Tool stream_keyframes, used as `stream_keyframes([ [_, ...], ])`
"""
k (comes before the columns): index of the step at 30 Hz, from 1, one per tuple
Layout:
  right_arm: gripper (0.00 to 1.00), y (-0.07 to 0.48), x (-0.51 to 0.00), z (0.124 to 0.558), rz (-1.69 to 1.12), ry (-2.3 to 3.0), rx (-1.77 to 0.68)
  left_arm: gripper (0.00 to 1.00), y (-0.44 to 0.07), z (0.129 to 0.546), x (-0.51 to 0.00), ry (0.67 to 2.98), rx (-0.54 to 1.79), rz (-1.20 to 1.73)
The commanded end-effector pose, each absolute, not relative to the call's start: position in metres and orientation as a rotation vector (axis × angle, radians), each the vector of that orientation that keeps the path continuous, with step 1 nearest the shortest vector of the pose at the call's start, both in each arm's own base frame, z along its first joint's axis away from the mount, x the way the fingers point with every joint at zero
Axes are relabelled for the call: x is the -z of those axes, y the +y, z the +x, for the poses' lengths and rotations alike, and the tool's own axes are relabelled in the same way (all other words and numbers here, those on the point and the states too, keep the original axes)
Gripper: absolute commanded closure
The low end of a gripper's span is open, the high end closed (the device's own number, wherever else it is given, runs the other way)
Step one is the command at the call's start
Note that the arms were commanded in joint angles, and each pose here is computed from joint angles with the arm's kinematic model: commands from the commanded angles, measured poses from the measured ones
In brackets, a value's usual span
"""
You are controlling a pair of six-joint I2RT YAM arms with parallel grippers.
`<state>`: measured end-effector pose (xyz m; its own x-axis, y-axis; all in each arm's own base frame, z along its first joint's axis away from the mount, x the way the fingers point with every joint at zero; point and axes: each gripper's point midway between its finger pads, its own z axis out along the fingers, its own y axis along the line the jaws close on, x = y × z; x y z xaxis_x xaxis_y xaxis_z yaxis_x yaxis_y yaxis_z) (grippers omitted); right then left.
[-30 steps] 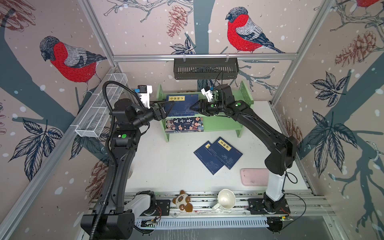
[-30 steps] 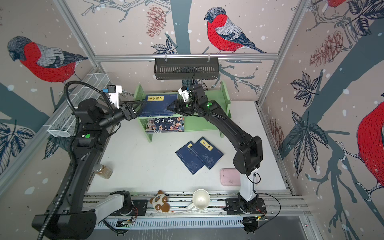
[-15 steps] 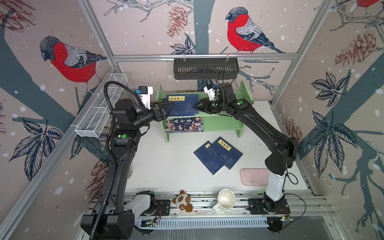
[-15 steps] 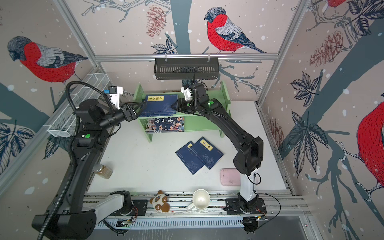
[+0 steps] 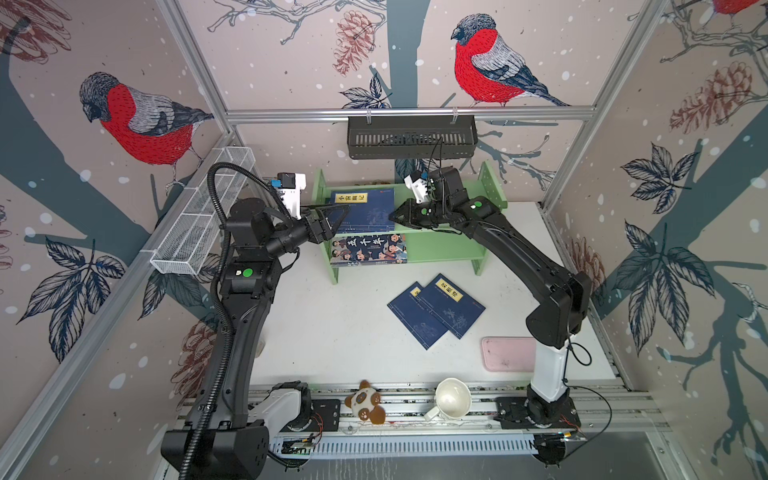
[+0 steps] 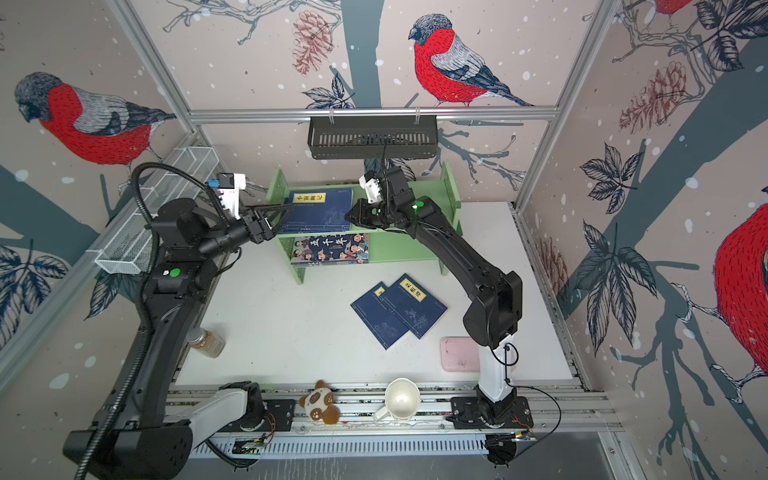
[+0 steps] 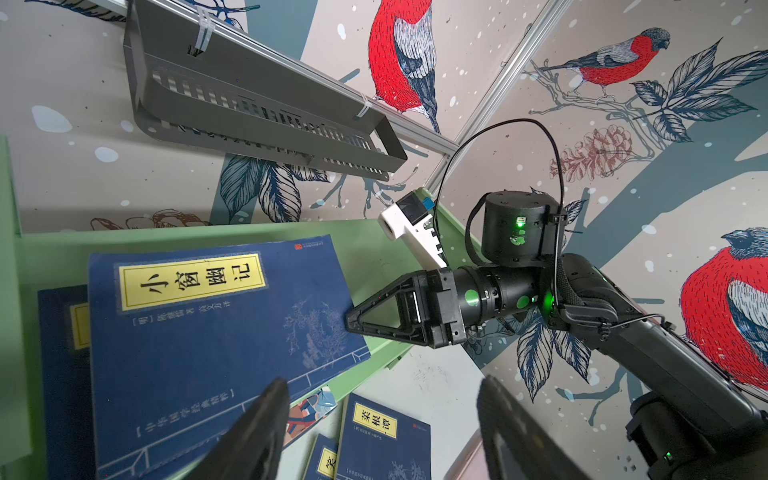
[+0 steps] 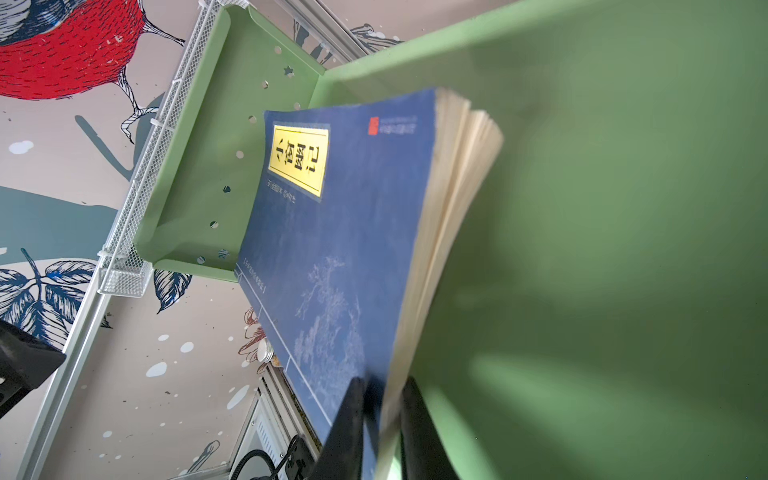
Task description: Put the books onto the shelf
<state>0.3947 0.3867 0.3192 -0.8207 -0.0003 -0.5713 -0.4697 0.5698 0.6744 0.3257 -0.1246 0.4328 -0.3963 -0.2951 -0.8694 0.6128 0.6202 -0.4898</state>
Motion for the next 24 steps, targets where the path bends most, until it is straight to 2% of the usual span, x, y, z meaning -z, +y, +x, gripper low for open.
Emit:
stream_keyframes([
  [1,0.87,0.384,-0.318,0.398,-0.384,2.280,-1.141,0.28,-0.125,0.323,-0.437,1.696,0.993,0.288],
  [3,0.91,0.385,-0.320,0.398,-0.390,2.275,-1.139,0.28,-0.125,0.323,-0.437,1.696,0.992,0.289],
  [8,0.94,0.388,-0.321,0.397,-0.413,2.273,-1.136,0.28,-0.125,0.322,-0.435,1.700,0.991,0.288],
  [17,0.94,0.403,-0.317,0.395,-0.464,2.286,-1.116,0.28,-0.125,0.322,-0.435,1.698,0.985,0.291],
  [24,0.96,0.394,-0.319,0.400,-0.440,2.283,-1.091,0.28,-0.125,0.322,-0.436,1.696,0.980,0.295],
])
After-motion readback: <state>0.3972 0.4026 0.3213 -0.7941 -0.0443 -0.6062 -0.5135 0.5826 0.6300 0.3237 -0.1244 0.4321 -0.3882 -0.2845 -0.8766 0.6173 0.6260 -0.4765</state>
